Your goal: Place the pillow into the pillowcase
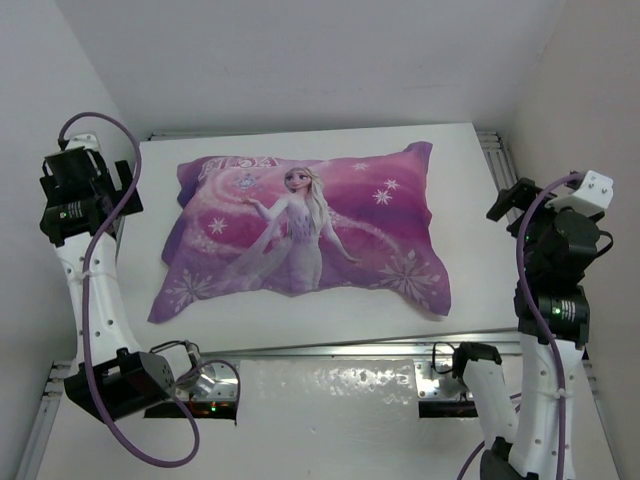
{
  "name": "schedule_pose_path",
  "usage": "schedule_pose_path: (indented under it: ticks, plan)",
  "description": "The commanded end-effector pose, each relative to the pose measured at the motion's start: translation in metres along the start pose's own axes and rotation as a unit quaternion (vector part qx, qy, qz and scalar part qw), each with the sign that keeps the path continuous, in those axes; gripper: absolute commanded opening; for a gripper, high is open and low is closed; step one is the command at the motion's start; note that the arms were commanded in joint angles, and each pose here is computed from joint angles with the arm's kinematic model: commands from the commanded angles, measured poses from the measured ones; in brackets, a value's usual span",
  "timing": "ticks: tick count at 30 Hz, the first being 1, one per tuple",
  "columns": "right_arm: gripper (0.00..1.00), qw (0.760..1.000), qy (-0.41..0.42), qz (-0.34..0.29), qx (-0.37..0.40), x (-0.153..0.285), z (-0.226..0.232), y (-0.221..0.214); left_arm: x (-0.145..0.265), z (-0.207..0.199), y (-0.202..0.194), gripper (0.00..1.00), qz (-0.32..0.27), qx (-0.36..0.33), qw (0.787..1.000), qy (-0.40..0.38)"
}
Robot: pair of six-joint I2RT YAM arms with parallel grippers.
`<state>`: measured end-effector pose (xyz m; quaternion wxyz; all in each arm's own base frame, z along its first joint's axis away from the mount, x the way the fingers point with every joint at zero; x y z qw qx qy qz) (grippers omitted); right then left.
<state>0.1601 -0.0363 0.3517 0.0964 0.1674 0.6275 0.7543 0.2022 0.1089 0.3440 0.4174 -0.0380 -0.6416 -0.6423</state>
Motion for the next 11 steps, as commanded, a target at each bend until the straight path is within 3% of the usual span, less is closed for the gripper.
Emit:
schedule_pose_path:
  ticks: [1, 11]
  plan:
    - [0.99, 1.000, 0.004, -0.018, 0.004, -0.0025, 0.0009, 0.0044, 0.0092, 0.0046, 0.0098, 1.00, -0.041, 0.025, 0.999, 0.014]
    - [0.99, 1.000, -0.002, -0.020, 0.009, -0.0014, -0.0009, 0.0034, 0.0116, 0.0036, 0.0092, 1.00, -0.042, 0.008, 0.999, -0.003]
Point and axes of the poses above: each gripper's point midway between its finger pads, its own x axis back along the fingers, its own z axis along the line the jaws close on, y = z × x, the point moved 10 cm from there along x, back along the fingers, and after that the axes turned 1 degree about x, right-handed, at the moved point
